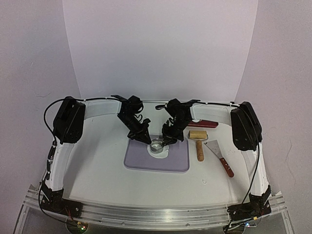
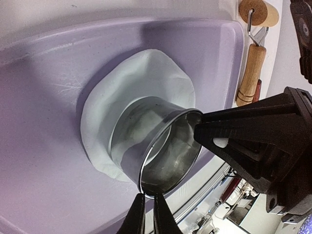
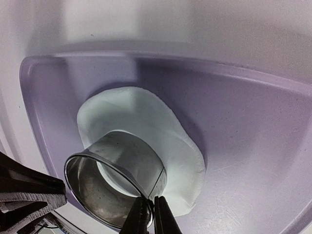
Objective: Roll out the dumpling wrappers from the dough
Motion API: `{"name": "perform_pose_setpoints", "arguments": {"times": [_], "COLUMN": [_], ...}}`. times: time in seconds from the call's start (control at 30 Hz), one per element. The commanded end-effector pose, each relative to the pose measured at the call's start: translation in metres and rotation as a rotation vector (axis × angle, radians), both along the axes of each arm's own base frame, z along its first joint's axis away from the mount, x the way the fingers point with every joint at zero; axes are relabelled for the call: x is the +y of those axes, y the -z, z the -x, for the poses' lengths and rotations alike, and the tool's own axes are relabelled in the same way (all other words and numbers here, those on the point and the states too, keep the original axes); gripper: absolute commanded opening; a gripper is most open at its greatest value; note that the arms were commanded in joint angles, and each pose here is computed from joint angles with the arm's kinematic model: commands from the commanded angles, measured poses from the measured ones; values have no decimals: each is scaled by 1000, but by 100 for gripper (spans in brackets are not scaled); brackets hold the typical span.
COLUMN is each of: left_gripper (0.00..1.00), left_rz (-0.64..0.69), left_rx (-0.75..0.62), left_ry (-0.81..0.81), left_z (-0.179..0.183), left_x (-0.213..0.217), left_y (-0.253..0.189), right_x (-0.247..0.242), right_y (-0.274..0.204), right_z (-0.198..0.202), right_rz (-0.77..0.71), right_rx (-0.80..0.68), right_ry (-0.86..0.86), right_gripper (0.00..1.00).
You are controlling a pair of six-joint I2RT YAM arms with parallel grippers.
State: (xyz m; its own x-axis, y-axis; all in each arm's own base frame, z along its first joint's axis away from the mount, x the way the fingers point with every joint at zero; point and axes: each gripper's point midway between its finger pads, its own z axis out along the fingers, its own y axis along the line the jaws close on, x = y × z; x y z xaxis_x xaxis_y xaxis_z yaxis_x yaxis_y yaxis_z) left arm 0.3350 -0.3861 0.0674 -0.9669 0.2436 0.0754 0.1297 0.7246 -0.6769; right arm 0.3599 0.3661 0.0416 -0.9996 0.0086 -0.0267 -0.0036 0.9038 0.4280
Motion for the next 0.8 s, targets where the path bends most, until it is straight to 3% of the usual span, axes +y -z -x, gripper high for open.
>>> {"name": "perform_pose_setpoints", "arguments": {"times": [0.0,0.77], "left_gripper": [9,8], "left_rz": [36,-3], "left_rx": [-23,6], "left_ry": [15,23], "left_z": [-6,-3], "left_x": [-10,-11], "left_y": [-5,18], "right_x": [0,-2], "right_y": [0,9], "right_z": [-5,0], "right_rz": [4,15], "right_rx": [-3,26], "right_ry": [-5,-17], "right_gripper": [9,0]}}
